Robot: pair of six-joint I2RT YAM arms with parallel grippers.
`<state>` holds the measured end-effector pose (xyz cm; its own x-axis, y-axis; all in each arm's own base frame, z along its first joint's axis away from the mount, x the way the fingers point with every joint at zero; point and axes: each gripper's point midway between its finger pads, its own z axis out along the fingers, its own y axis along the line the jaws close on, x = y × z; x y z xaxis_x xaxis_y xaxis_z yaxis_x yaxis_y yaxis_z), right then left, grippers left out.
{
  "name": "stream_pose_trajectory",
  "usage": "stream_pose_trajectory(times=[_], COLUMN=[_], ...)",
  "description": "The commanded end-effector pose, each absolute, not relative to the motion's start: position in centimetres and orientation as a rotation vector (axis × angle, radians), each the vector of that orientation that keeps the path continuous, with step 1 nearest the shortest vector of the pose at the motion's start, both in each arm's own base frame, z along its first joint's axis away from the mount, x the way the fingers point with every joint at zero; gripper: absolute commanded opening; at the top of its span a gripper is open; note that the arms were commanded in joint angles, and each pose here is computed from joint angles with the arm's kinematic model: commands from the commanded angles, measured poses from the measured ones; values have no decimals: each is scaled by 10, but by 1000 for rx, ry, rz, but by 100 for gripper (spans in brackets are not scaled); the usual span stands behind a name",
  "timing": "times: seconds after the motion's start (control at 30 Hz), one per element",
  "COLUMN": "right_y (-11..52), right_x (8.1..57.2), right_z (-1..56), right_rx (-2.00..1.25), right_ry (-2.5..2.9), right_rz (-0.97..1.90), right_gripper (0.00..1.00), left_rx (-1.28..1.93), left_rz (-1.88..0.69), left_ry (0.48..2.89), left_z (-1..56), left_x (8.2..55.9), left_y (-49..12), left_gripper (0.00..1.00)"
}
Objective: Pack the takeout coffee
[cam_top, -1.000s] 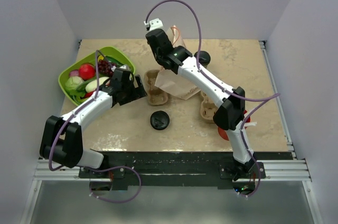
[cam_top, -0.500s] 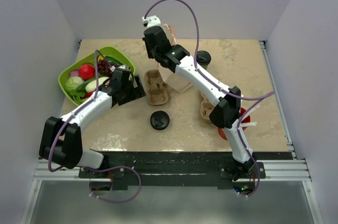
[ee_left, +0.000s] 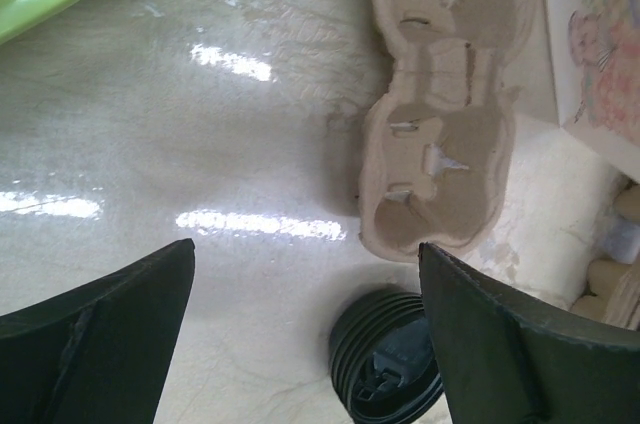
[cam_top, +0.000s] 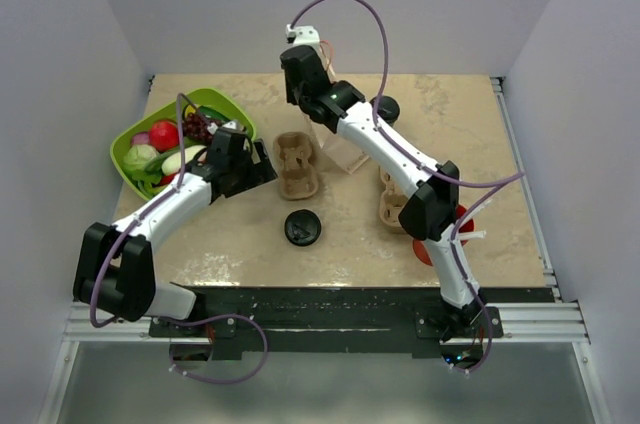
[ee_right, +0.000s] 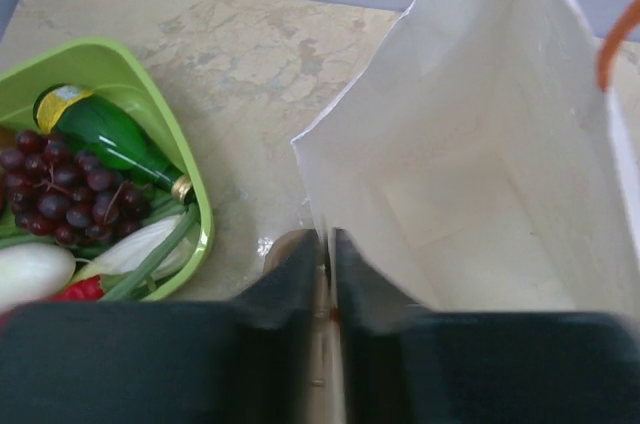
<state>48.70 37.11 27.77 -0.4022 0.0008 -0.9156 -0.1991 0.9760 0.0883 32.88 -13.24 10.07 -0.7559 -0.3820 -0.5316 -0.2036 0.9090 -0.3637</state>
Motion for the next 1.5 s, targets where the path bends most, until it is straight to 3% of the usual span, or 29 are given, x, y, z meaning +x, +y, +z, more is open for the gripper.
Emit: stream_pose_trajectory(times=[0.0, 0.07, 0.17, 0.37, 0.57, 0.63, 0.8, 0.9, 1.07, 1.3, 1.47], right_y=[343, 338, 324, 300, 273, 263, 279, 313, 369, 416, 437], right_x=[485, 484, 482, 465, 453, 445, 387, 346, 290, 308, 328], right_z=[342, 357, 380, 422, 419, 426, 473, 454, 389, 272, 196], right_rx=[-19, -40, -53, -98, -201, -233, -397, -588, -778, -657, -594], right_ry=[1858, 1815, 1750, 1662, 1663, 1645, 1481, 1447, 1586, 1958, 2115], right_rz=[221, 206, 162, 108, -53, -78, 199, 377, 530, 482, 368], right_gripper=[34, 50, 61, 69, 82, 82, 82, 82, 81, 73, 59], left_rx=[-421, -416, -410, -406, -405, -399, -412, -466, -598, -789, -808], left_rz=[-485, -487, -486, -488, -486, -479, -435, -355, -214, -165, -122], left_ry=[2369, 2375, 2386, 2379, 2387, 2383, 2357, 2334, 2318, 2184, 2151], left_z=[114, 112, 109, 112, 111, 113, 130, 139, 145, 160, 170], left_x=[348, 351, 353, 359, 364, 364, 356, 349, 335, 311, 297], left_y=[-149, -152, -156, -159, -160, -159, -146, -125, -75, -21, -10], left_gripper=[97, 97, 97, 97, 97, 97, 100, 100, 100, 100, 100])
